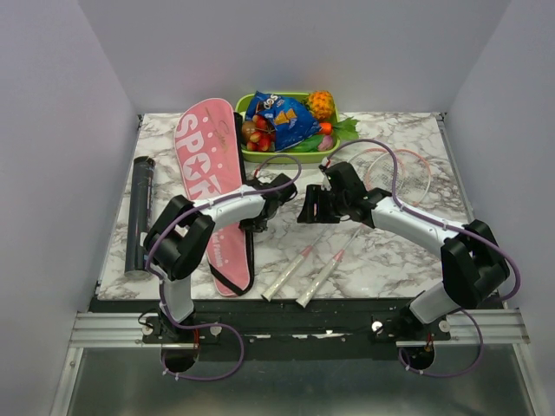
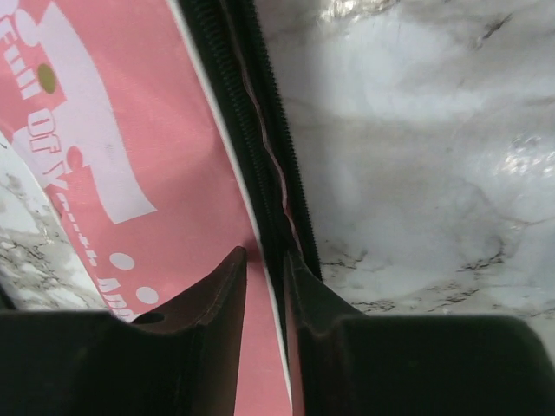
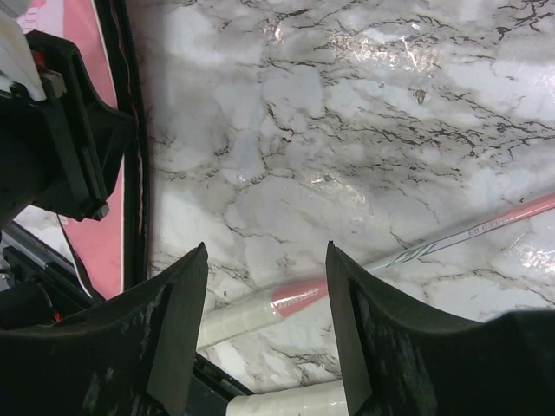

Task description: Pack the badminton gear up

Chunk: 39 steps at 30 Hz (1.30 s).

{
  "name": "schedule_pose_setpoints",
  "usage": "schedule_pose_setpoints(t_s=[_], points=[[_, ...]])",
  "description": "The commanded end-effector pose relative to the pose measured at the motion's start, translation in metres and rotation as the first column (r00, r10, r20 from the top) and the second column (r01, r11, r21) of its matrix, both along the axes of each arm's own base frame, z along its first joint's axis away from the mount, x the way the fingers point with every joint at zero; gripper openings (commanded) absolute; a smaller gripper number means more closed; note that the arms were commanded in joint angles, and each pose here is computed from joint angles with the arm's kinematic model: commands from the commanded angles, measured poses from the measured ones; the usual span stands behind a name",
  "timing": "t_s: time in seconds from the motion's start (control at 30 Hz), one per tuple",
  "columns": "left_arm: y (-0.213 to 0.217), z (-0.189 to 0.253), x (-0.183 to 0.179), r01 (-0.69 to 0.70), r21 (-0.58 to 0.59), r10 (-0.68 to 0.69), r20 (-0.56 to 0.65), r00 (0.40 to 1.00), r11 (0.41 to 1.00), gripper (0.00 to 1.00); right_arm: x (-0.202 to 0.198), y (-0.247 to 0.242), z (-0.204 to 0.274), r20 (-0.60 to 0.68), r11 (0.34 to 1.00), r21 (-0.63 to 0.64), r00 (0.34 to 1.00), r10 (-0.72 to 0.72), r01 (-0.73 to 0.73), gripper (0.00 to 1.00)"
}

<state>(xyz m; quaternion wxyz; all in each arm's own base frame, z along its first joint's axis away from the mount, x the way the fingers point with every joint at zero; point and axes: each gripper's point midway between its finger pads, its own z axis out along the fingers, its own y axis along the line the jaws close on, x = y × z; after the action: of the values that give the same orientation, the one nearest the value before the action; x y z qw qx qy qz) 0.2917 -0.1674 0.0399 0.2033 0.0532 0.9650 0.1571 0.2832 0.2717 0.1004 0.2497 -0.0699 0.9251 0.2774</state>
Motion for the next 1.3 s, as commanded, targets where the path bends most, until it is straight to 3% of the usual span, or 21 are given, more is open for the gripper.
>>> schedule_pose_setpoints(t_s=[0.0,0.13,0.17,0.4,0.63,0.97,1.27], points=[[-0.001,-0.016,-0.01,-0.003,-0.014,0.003,-0.034,0.999,1.0,0.27,-0.006,0.001,-0.01,-0.018,1.0,-0.005,0.999,0.029,-0.029,0.64],[-0.001,-0.024,-0.014,-0.002,-0.02,0.001,-0.055,0.999,1.0,0.09,-0.006,0.001,-0.011,-0.022,1.0,-0.004,0.999,0.031,-0.031,0.64],[-0.001,-0.025,-0.015,-0.002,-0.022,0.0,-0.055,0.998,1.0,0.0,-0.007,0.002,-0.012,-0.025,0.999,-0.005,0.999,0.034,-0.034,0.64],[0.001,-0.023,-0.019,-0.001,-0.049,0.0,-0.034,0.999,0.999,0.0,-0.008,0.003,-0.012,-0.03,0.999,0.0,0.999,0.043,-0.043,0.64],[-0.003,0.027,-0.014,0.023,-0.16,-0.007,0.099,0.995,0.987,0.0,-0.01,0.015,-0.005,-0.033,0.994,0.061,0.995,0.09,-0.088,0.61],[-0.001,0.075,-0.035,0.133,-0.319,-0.063,0.221,0.973,0.938,0.0,-0.016,0.063,0.047,-0.029,0.922,0.326,0.973,0.23,-0.208,0.61],[-0.002,0.094,-0.053,0.215,-0.43,-0.078,0.315,0.946,0.877,0.0,-0.001,0.101,0.082,-0.074,0.874,0.439,0.962,0.265,-0.207,0.62]])
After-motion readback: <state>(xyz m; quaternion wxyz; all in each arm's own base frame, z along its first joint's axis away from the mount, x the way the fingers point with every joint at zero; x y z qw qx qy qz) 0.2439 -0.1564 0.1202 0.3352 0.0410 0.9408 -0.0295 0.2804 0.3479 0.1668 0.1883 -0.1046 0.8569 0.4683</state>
